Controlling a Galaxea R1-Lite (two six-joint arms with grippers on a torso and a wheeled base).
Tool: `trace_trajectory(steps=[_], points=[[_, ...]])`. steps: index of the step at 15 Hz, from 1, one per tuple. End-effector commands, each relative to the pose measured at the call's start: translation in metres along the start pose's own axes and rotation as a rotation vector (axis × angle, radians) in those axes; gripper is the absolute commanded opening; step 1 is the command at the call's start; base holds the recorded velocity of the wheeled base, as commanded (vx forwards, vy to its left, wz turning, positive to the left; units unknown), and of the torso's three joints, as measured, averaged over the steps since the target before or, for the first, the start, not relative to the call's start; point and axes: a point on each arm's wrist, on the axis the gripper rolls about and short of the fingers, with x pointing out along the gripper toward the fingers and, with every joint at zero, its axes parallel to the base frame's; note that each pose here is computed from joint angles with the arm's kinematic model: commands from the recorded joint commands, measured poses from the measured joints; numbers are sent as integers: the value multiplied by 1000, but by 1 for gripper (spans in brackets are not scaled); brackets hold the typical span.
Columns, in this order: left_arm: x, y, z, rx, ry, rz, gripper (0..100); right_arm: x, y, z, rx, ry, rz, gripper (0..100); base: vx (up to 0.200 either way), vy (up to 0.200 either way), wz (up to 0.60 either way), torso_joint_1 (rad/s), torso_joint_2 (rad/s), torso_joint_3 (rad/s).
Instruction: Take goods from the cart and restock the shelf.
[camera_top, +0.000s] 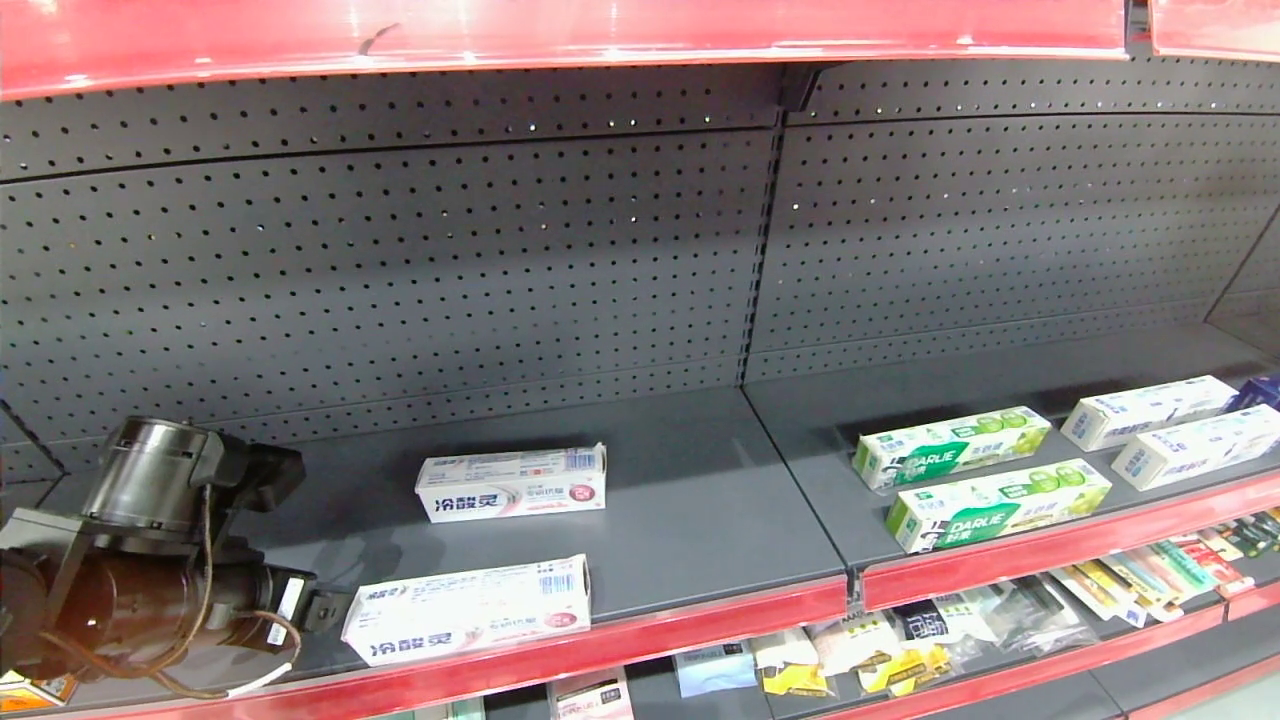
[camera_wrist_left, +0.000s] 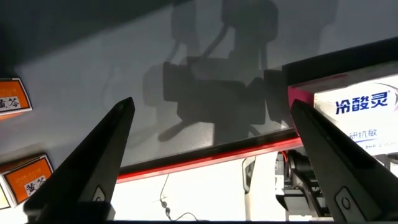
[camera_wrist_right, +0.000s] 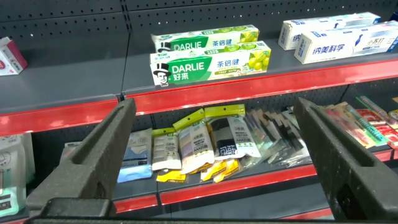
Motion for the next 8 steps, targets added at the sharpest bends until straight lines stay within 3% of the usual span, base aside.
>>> trace_trajectory(steps=[1,8], points=[[2,-1,0,3,7,-1,100,0,0,0,0,-1,0,100,0,0,0,0,0,0],[1,-1,2,5,0,-3,100,0,0,0,0,-1,0,100,0,0,0,0,0,0]])
